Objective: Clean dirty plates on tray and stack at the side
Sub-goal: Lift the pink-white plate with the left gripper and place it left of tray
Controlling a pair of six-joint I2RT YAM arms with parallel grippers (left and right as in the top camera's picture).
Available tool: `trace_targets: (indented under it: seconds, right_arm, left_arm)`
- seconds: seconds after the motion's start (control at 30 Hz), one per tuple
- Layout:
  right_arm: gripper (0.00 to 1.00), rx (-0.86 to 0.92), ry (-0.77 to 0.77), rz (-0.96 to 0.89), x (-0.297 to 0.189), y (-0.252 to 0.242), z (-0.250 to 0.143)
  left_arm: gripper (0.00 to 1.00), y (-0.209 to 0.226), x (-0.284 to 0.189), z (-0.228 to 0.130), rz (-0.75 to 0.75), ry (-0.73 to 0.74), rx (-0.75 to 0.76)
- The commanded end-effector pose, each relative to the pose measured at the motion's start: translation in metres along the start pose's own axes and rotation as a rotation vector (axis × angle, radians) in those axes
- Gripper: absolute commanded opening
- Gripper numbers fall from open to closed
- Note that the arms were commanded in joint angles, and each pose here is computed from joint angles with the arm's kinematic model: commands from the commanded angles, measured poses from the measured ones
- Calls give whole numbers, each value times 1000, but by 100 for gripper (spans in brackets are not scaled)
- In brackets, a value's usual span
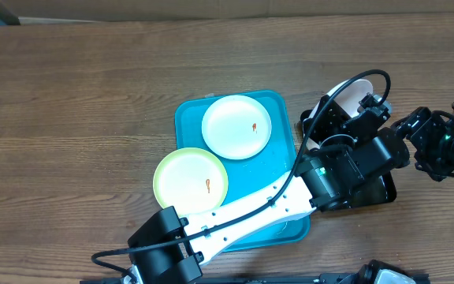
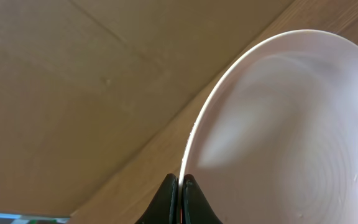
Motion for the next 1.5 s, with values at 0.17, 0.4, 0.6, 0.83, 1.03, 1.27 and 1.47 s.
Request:
trace_targets:
  seconds: [0.17,0.4,0.6,0.83,1.03,1.27,1.47]
  right_arm:
    - [82,-25,-16,16,-5,3,3]
    - [82,-24,-15,15,-5,3,3]
    - [82,-24,-13,15,-5,3,2]
    - [82,-23,-13,15,-5,3,2]
    - [83,-24,-13,15,-5,3,2]
    - [83,-24,-13,15,-5,3,2]
    - [83,-32,-13,15,-5,3,2]
  left_arm:
    - [4,19,-4,14,53,-25,14]
    - [4,20,-4,18,55,-37,10]
    - [4,24,-4,14,86,-25,-17]
    - [4,29,6,-20,26,95,-248]
    - [4,76,-5,-26,-263,293,-654]
    - [4,211,-6,-108,-191,607,-923]
    - [4,317,-20,-231,207,930,-1079]
Point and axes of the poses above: each gripper's point midway between its finger pads, its own x axis out along the fingers, its own y axis along the line the jaws close on, z = x × y, the point moved 1 cm from there along -x, back along the fingers, and after that the axes turned 9 degrees about -x, right-handed, at the moved point
